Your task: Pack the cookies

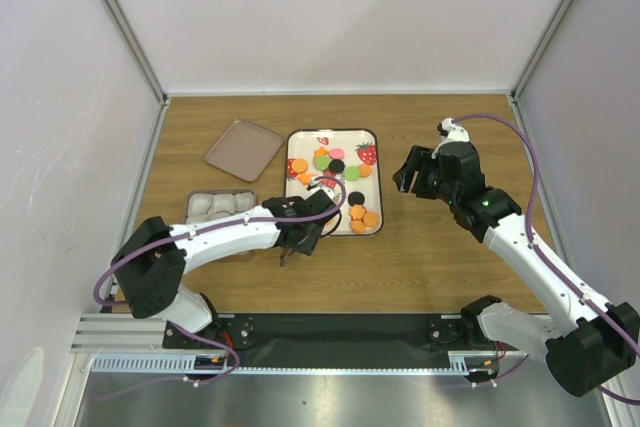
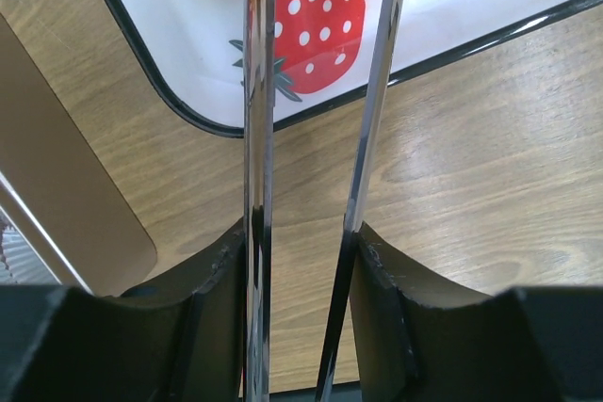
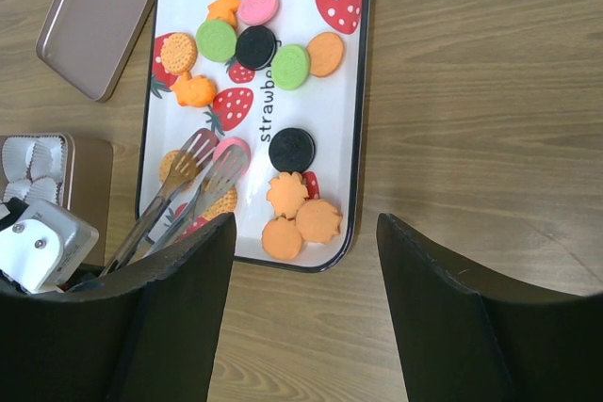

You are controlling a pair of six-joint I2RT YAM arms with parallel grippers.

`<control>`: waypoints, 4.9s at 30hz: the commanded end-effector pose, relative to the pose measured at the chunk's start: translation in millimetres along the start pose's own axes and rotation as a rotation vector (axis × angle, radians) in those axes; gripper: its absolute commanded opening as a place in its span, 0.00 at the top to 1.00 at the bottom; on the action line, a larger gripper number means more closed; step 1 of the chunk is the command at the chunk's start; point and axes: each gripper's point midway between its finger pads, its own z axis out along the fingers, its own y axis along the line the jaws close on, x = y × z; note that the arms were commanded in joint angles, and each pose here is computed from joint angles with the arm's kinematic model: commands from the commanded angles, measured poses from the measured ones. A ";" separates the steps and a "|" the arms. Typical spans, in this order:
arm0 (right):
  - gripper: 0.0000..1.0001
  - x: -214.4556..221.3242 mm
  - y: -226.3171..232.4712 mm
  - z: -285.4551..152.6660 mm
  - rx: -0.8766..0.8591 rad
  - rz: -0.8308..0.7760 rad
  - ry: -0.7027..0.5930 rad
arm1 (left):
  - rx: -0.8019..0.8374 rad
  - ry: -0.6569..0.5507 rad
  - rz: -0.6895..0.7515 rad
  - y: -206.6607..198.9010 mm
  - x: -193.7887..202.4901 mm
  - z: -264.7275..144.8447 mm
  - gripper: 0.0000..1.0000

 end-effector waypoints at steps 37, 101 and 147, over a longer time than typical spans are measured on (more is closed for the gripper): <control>0.39 -37.0 17.4 -5.2 -0.039 -0.042 -0.064 | -0.093 -0.121 0.041 11.5 -58.0 -44.7 0.64; 0.41 -6.0 40.1 28.0 -0.223 -0.072 0.090 | -0.383 0.131 -0.873 191.7 68.0 -65.8 0.67; 0.40 -2.4 44.3 26.7 -0.254 -0.070 0.101 | -0.358 0.040 -0.871 201.8 51.9 -66.2 0.51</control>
